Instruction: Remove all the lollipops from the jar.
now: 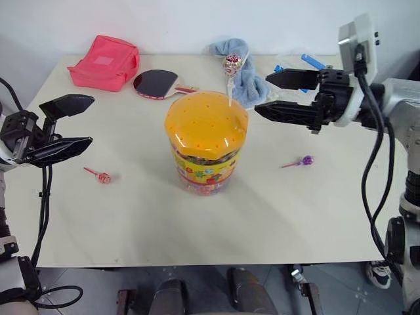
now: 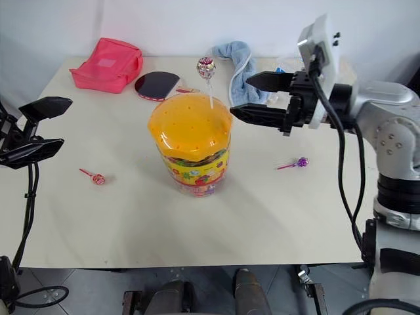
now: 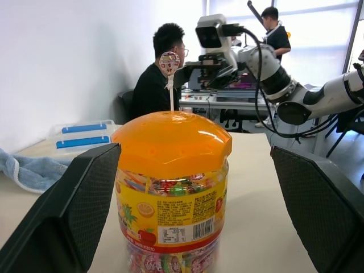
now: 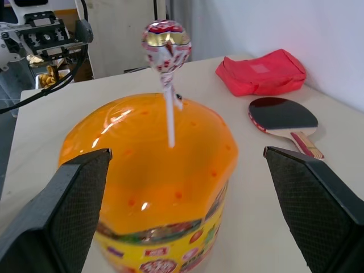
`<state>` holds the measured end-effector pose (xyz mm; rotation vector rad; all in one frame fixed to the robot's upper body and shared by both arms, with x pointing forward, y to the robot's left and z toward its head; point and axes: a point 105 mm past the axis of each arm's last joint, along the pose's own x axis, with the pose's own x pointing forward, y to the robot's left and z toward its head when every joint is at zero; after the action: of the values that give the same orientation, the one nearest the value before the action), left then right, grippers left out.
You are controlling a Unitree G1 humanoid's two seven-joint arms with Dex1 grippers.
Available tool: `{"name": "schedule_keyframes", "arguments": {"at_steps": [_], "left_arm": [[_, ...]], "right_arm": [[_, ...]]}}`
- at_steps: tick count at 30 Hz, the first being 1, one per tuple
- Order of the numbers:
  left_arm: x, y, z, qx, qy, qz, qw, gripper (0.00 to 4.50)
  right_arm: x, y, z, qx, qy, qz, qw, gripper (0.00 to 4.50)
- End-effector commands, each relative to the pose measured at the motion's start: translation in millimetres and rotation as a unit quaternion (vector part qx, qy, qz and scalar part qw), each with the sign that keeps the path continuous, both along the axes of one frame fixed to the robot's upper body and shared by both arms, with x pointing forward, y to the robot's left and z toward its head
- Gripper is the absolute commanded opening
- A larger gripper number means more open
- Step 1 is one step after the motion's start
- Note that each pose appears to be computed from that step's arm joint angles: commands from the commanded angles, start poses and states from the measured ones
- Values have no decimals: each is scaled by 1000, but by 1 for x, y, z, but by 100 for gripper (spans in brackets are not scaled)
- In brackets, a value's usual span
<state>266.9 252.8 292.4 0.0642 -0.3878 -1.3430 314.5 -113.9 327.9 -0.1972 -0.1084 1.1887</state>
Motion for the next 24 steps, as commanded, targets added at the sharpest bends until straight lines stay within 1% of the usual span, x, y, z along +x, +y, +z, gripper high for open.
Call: {"name": "schedule_keyframes", "arguments": {"at_steps": [1, 5, 9, 11, 12, 14, 21, 22, 23, 24], "left_arm": [[-11, 3, 6, 3, -25, -4, 1000, 450], [-10, 4, 0, 9, -16, 5, 1000, 450], [-8, 9, -14, 38, 3, 24, 999, 450], [-7, 10, -16, 43, 7, 30, 999, 450], [-7, 11, -17, 43, 7, 31, 999, 450], [-8, 11, -17, 41, 7, 33, 999, 450], [-5, 13, -21, 56, 12, 46, 997, 450], [-5, 13, -21, 58, 13, 47, 997, 450], [-5, 13, -21, 59, 13, 48, 997, 450], [-5, 13, -21, 58, 13, 47, 997, 450]], "right_arm": [[3, 14, 15, 15, -35, 33, 999, 448], [5, 32, 14, 15, -32, 71, 997, 448], [5, 49, 16, 21, -33, 102, 994, 448], [5, 55, 16, 22, -34, 110, 993, 448], [5, 58, 17, 23, -34, 115, 992, 430], [5, 63, 19, 25, -33, 120, 992, 392], [3, 67, 25, 27, -44, 129, 990, 153], [3, 68, 27, 28, -48, 129, 990, 108], [2, 68, 28, 29, -51, 130, 990, 83], [2, 69, 29, 29, -53, 130, 990, 38]]}}
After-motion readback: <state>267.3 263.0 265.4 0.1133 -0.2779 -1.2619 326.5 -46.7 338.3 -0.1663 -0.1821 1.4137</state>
